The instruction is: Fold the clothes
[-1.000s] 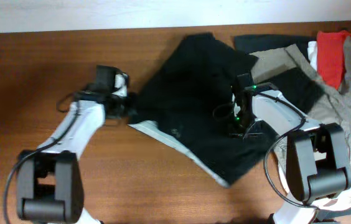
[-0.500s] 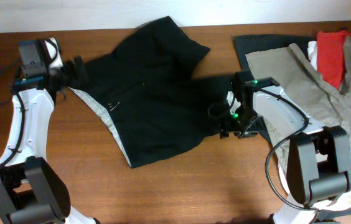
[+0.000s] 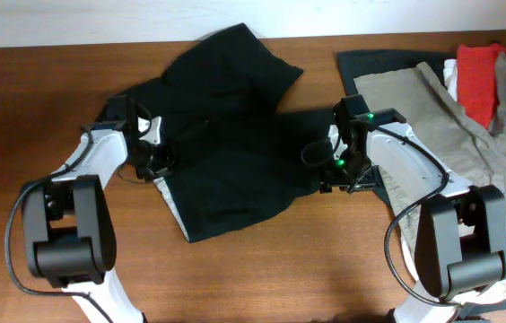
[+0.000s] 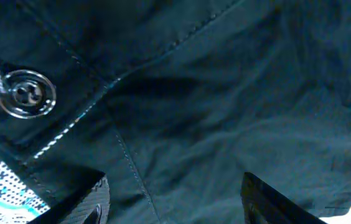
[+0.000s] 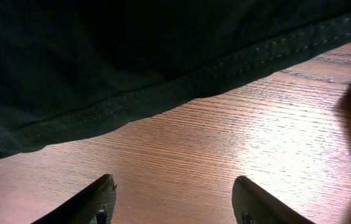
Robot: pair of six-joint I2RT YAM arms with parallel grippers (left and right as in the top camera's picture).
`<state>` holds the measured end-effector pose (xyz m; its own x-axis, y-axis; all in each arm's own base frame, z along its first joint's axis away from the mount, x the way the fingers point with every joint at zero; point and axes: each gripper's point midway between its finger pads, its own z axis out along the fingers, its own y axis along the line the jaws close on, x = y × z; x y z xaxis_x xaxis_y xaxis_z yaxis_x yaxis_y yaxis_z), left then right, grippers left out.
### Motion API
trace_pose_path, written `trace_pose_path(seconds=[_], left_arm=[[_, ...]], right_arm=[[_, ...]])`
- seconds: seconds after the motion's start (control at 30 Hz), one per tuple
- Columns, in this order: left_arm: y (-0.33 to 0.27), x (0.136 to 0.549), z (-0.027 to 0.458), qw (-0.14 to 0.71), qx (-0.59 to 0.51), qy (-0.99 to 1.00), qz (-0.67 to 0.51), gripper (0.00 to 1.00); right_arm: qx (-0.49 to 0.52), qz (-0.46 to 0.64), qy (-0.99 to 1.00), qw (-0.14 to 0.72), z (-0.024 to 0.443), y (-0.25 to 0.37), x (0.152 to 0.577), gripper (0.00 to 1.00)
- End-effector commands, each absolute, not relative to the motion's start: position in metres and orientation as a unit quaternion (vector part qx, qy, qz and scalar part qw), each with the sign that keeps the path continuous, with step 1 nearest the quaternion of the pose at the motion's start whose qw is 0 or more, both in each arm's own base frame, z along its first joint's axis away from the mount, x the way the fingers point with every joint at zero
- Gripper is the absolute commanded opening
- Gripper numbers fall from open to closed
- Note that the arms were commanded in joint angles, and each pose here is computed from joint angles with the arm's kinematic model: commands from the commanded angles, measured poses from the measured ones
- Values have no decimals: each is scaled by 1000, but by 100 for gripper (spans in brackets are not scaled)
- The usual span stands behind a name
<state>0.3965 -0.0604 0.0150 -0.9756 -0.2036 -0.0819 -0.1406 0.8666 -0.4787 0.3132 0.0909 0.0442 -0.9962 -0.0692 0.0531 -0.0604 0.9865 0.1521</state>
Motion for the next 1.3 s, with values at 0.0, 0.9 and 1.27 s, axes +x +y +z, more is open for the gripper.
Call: trace_pose_path(seconds=[0.0, 0.9, 1.27], left_arm=[[-47, 400, 6, 64, -106, 970, -210, 67], [-33, 404, 33, 87, -165, 973, -132, 57], [-55, 384, -4, 37, -151, 983, -96, 57]], right_arm=[[35, -70, -997, 12, 53, 90, 319, 64], [35, -59, -998, 16, 53, 86, 317, 64], [34, -60, -998, 16, 53, 86, 317, 64]])
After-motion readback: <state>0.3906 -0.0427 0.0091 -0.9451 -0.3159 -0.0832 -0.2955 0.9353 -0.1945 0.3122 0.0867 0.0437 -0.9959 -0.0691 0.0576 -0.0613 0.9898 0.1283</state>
